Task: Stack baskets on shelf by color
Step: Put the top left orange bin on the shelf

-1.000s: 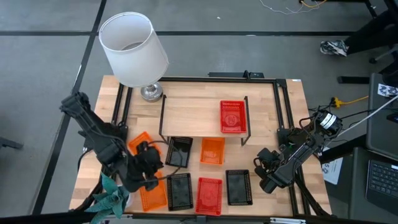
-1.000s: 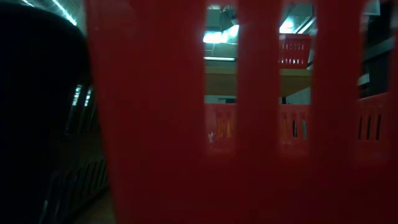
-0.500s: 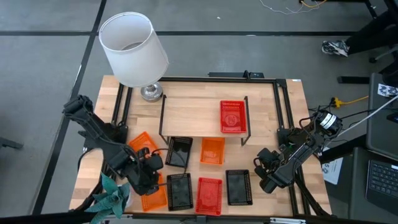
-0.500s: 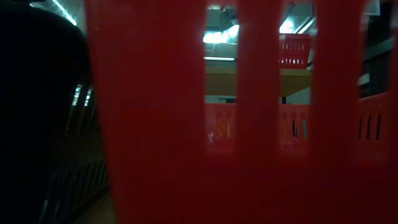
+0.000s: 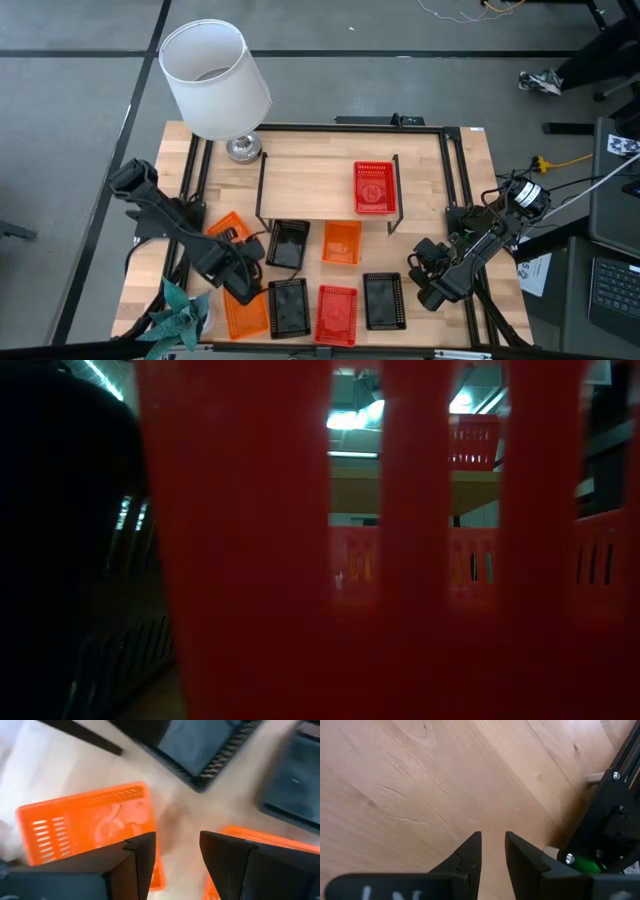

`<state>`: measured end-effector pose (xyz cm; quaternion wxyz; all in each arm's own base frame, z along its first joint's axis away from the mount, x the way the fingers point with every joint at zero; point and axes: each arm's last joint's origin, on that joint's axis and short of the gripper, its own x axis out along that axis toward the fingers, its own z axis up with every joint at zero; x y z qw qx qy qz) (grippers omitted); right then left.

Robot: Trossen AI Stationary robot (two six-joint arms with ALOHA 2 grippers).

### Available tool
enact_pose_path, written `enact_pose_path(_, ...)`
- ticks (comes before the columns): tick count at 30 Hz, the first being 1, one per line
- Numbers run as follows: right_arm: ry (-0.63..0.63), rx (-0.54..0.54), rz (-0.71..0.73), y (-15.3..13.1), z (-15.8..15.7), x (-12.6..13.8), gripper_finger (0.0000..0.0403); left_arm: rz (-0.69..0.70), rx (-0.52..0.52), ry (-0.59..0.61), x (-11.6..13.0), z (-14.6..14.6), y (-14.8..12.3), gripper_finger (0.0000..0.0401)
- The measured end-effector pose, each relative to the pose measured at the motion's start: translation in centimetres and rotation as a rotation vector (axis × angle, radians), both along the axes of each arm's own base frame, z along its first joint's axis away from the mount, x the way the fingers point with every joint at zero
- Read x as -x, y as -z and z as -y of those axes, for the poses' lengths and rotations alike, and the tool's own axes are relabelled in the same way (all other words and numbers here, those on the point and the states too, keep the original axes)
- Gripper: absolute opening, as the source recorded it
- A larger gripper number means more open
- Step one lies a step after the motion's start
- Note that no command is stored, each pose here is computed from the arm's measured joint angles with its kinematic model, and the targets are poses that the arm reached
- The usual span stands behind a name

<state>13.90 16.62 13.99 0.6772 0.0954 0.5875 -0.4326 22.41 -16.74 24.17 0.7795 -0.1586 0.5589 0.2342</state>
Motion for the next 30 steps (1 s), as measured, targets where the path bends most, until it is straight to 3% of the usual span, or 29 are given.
enact_pose_path(8,-0.002,-0.008,0.005,0.0,-0.1,-0.1,0.0086,-0.187,-0.002,-0.029,1.0,-1.4,1.1,0.0146)
enact_pose_path(16,-0.002,-0.010,0.006,0.0,-0.1,-0.1,0.0086,-0.101,0.107,0.001,1.1,-0.9,3.6,0.0146)
enact_pose_path(30,-0.002,-0.014,0.010,0.1,-0.1,-0.1,0.0086,-0.144,0.083,-0.044,2.5,-2.5,7.0,0.0146)
